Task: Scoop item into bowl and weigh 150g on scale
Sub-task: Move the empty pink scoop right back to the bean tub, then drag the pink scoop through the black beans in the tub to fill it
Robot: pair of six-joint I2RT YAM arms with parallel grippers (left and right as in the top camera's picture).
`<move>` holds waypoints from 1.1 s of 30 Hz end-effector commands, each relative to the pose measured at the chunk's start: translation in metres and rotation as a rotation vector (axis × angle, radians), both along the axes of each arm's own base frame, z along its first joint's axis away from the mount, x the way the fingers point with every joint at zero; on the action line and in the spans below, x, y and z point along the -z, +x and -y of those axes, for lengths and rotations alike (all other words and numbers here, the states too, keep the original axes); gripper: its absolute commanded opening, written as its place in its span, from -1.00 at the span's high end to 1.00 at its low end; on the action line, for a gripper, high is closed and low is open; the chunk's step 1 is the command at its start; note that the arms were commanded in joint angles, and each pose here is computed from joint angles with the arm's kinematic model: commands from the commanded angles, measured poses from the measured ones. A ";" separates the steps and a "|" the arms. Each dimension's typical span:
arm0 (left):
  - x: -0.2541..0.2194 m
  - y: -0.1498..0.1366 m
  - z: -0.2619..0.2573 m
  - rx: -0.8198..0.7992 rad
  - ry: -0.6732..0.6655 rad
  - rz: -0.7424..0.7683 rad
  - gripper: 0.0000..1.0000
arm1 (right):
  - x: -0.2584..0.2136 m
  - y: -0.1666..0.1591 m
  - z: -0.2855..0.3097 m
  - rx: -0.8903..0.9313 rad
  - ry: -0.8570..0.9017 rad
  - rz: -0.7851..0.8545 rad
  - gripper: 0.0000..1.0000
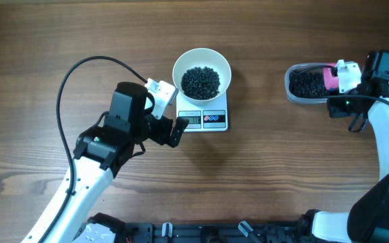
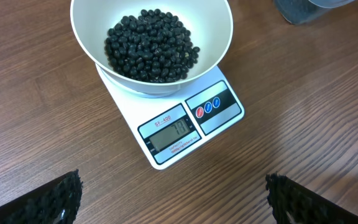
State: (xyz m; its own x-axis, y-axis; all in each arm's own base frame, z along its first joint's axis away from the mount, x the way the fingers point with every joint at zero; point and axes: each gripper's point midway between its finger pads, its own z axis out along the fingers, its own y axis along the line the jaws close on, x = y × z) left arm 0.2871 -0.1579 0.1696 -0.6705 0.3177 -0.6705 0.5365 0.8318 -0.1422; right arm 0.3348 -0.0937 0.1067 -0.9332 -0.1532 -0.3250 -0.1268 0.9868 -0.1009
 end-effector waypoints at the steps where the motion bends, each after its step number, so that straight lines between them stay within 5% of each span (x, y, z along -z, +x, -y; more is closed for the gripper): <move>1: 0.004 -0.002 0.002 0.018 0.005 -0.010 -1.00 | 0.000 0.003 0.007 -0.002 -0.036 -0.005 0.91; 33: 0.004 -0.002 0.002 0.018 0.004 -0.009 -1.00 | 0.047 0.003 -0.012 -0.001 0.110 -0.117 0.91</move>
